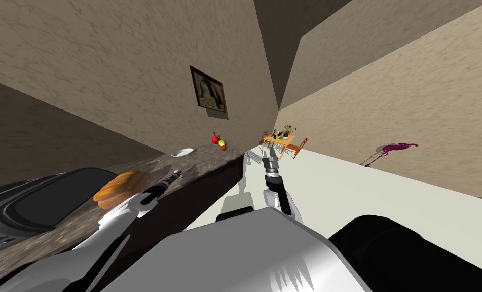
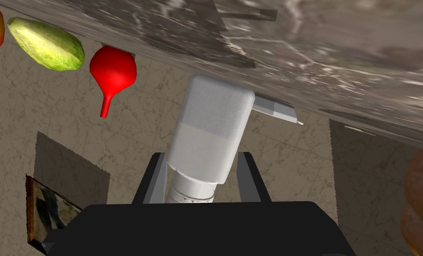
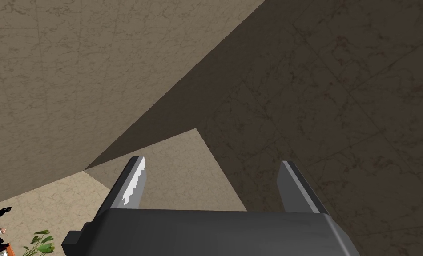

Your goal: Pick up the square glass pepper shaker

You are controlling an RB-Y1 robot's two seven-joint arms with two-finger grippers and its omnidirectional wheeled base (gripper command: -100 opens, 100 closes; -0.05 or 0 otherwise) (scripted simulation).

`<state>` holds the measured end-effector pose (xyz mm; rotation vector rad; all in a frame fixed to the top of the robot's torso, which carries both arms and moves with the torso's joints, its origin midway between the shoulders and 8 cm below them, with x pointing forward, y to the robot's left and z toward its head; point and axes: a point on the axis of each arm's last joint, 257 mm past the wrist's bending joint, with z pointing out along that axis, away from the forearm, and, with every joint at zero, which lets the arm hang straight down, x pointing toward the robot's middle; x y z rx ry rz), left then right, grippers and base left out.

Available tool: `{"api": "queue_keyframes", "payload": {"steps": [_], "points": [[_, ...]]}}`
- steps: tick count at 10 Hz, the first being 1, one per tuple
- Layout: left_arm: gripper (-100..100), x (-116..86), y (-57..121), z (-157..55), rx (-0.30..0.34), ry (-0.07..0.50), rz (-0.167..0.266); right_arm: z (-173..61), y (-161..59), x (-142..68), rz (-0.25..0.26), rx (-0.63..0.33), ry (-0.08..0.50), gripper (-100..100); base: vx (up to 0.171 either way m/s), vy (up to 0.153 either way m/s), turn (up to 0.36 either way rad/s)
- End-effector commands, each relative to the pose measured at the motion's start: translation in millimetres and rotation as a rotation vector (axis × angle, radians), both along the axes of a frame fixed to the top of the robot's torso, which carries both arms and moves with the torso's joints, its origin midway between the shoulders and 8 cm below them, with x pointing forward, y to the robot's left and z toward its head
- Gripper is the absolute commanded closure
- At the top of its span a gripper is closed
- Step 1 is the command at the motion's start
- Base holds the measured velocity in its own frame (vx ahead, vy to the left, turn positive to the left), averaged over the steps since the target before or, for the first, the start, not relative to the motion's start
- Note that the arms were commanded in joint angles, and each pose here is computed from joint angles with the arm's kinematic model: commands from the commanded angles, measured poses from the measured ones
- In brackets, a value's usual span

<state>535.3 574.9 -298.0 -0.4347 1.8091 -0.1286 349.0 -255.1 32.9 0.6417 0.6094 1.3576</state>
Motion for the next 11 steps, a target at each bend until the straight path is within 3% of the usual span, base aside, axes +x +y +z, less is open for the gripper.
{"api": "queue_keyframes", "payload": {"steps": [1,3,4,5,6,7,8,11], "points": [[100,-13.3,5.9,-11.5,0.008,0.026,0.02,0.0,0.0,0.0,0.0,0.0,0.0,0,0.095,0.033,0.085],[100,-6.6,-7.0,0.7,0.018,-0.005,-0.017,0.0,0.0,0.0,0.0,0.0,0.0,0,0.028,0.022,-0.006],[100,-23.8,1.1,-16.3,0.026,0.03,0.012,0.1,0.0,0.0,0.0,0.0,0.0,0,0.061,0.034,0.095],[100,-27.6,-4.2,-16.7,0.031,0.027,-0.005,0.0,0.0,0.0,0.0,0.0,0.0,0,0.084,0.033,0.085],[100,-16.5,-15.9,-1.7,0.036,-0.006,-0.033,0.0,0.0,0.0,0.0,0.0,0.0,0,0.039,0.016,0.014],[100,-33.8,-8.8,-18.5,0.041,0.029,-0.005,0.0,0.0,0.0,0.0,0.0,0.0,0,0.084,0.044,0.082],[100,-38.6,-10.9,-21.2,0.043,0.033,-0.012,0.0,0.0,0.0,0.0,0.0,0.0,0,0.078,0.04,0.071],[100,-27.2,-27.6,-3.5,0.048,-0.008,-0.051,0.1,0.1,0.0,0.0,0.0,0.0,0,0.007,0.003,0.001]]}}
